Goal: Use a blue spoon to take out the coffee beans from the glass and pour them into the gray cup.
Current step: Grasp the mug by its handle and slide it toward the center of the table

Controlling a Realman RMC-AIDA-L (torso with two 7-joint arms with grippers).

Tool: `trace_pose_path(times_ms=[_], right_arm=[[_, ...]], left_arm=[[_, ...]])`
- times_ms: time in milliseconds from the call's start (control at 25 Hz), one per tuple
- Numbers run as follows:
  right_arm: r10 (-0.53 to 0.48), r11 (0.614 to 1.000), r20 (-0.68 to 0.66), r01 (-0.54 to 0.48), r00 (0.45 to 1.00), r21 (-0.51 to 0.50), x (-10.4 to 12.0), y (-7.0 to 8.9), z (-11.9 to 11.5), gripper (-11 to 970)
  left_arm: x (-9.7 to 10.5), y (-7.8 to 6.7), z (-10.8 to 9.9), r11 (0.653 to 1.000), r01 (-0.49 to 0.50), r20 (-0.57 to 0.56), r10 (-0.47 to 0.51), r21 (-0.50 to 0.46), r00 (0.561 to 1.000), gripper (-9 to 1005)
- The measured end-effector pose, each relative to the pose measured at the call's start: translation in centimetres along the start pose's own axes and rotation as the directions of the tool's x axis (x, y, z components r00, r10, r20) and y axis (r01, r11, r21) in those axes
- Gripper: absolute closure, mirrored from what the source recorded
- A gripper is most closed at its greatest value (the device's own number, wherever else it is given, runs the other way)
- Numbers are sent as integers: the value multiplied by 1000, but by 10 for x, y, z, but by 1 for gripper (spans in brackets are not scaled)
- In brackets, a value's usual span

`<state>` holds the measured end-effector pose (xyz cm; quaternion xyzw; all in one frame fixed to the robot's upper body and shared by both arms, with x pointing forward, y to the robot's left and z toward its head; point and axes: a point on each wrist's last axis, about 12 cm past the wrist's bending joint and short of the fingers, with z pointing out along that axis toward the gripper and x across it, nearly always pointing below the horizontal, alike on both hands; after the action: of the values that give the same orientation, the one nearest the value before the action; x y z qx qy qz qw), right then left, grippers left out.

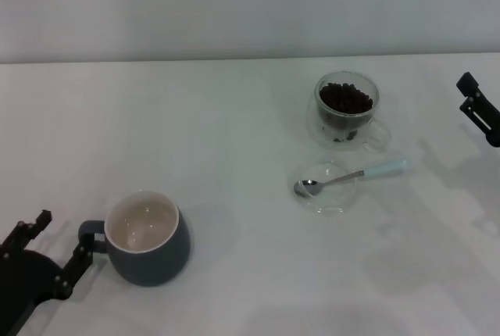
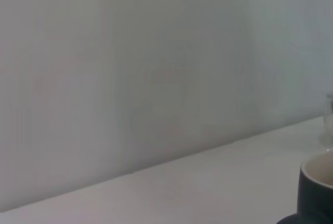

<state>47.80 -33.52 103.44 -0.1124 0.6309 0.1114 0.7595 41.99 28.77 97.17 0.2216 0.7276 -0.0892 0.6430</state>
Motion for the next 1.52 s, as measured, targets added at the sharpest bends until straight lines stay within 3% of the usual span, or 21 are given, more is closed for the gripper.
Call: trace_pose_path(times_ms=[160,480,720,920,1200,1520], right_arm=[[0,1000,2,0,1000,4,0,-1,0,85],[0,1000,10,-1,1000,22,-1,-3,2,86],[-1,1000,5,1,1000,20,-1,-3,6,86],[-2,1000,2,2,1000,21,-1,-3,6,86],[-6,1000,2,6,1000,21,-1,-3,6,87],[-16,999,6,16,1000,35,-1,-5,6,87]], left_arm=[[-3,0,7,1000,-9,6,9,9,1000,293],[-6,0,18,1000,-12,9,12,18,1000,537],[-12,-4,27,1000,-1,36,0,30,999,776],[-17,-9,38,999,11,50,-13,49,999,860],[-23,-17,52,996,3,55,-8,84,998,863],[-30,-36,75,985,-59,33,54,164,998,867]])
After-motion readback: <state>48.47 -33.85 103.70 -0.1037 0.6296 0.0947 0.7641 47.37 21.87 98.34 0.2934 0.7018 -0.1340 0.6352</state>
